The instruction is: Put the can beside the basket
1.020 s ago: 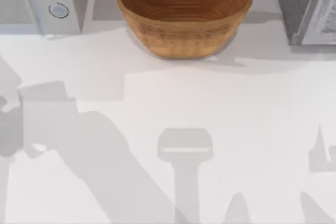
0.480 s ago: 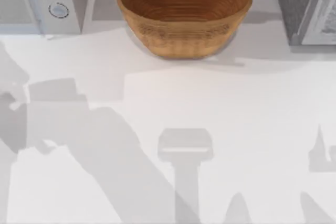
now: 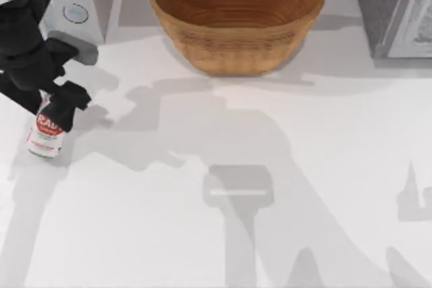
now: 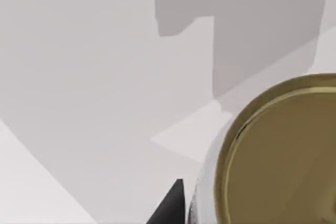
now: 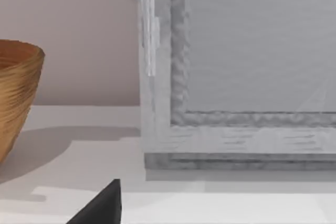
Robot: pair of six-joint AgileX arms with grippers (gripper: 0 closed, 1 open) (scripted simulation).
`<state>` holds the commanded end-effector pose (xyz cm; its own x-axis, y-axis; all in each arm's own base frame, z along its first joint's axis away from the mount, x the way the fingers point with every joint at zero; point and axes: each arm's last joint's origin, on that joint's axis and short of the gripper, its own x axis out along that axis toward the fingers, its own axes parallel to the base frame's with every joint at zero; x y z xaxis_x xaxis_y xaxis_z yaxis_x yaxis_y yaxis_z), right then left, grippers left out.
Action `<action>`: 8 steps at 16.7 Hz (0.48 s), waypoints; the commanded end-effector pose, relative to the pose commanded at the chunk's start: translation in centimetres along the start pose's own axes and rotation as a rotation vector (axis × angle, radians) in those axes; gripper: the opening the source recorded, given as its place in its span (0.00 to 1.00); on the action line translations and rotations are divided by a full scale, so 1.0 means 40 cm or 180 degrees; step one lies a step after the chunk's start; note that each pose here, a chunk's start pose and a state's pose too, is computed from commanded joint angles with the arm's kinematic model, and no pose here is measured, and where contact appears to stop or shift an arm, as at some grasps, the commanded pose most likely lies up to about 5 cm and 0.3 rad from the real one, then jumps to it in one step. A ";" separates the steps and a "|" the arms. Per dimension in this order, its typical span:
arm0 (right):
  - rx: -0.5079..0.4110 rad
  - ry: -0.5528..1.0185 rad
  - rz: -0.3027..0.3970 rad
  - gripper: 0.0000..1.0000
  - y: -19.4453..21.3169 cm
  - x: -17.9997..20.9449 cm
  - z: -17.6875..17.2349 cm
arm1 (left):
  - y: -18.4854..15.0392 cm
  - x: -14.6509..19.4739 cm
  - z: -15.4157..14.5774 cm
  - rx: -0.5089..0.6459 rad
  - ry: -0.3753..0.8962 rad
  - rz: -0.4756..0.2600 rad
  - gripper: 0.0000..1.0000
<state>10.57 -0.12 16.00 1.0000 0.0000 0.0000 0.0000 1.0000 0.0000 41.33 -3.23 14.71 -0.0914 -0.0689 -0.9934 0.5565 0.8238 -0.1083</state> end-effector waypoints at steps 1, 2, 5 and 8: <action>0.0000 0.0000 0.0000 1.00 0.000 0.000 0.000 | -0.044 0.011 0.033 -0.0123 0.0057 -0.0041 0.00; 0.0000 0.0000 0.0000 1.00 0.000 0.000 0.000 | -0.089 0.022 0.064 -0.0253 0.0118 -0.0071 0.00; 0.0000 0.0000 0.0000 1.00 0.000 0.000 0.000 | -0.232 0.049 0.143 -0.0676 0.0278 -0.0076 0.00; 0.0000 0.0000 0.0000 1.00 0.000 0.000 0.000 | -0.373 0.057 0.199 -0.1095 0.0319 0.0030 0.00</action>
<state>10.57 -0.12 16.00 1.0000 0.0000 0.0000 0.0000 1.0000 0.0000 39.39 -20.14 13.76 -0.1777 -0.0190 -0.9839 0.2485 0.9665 -0.0636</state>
